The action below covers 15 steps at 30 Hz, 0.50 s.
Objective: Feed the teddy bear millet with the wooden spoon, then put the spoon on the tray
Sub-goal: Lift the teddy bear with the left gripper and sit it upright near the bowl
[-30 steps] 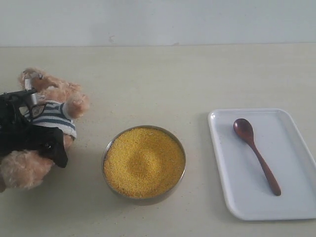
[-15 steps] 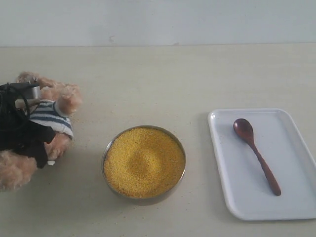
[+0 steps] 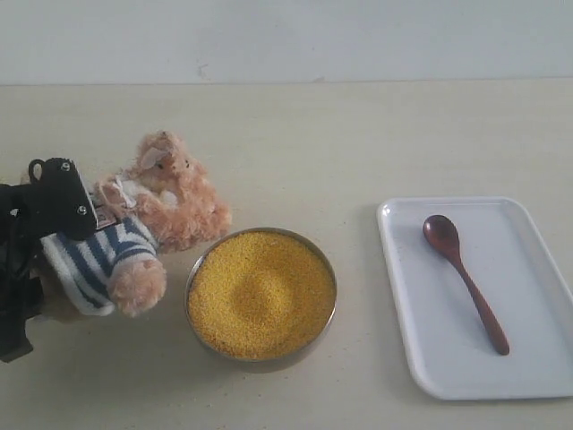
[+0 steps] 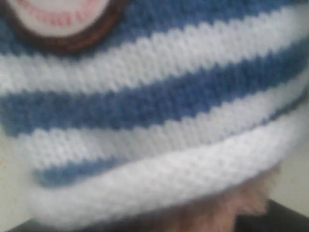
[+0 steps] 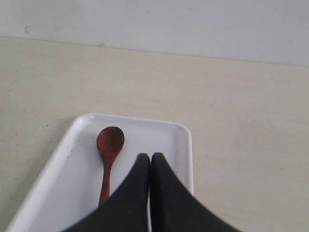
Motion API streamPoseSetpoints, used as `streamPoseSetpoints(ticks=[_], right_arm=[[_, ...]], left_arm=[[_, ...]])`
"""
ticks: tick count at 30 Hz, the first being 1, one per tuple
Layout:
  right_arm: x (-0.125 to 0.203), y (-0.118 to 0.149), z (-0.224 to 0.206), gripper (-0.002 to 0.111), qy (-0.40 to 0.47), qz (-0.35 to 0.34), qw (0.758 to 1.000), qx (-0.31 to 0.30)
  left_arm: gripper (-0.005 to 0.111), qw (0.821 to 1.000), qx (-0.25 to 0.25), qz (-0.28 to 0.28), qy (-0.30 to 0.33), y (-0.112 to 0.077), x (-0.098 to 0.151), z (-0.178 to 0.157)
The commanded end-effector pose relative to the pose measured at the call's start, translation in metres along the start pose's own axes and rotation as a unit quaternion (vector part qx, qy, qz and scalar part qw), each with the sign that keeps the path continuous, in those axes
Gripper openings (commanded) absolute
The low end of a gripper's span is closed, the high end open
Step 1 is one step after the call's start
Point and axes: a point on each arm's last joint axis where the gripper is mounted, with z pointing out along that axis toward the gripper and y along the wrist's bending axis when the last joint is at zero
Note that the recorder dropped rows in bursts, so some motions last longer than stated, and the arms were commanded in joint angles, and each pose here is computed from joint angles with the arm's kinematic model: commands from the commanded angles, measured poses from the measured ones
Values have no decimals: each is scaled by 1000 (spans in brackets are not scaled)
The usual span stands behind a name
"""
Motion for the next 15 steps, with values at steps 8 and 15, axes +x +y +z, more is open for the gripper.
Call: streamPoseSetpoints(ticks=[8,15], right_arm=[[-1,0,0,0,-5,-2,1000,0],[-1,0,0,0,-5,-2,1000,0]], left_arm=[[4,999,-10,32,-20,-7,4,7],[4,999,8,40,14,-10,6,16]])
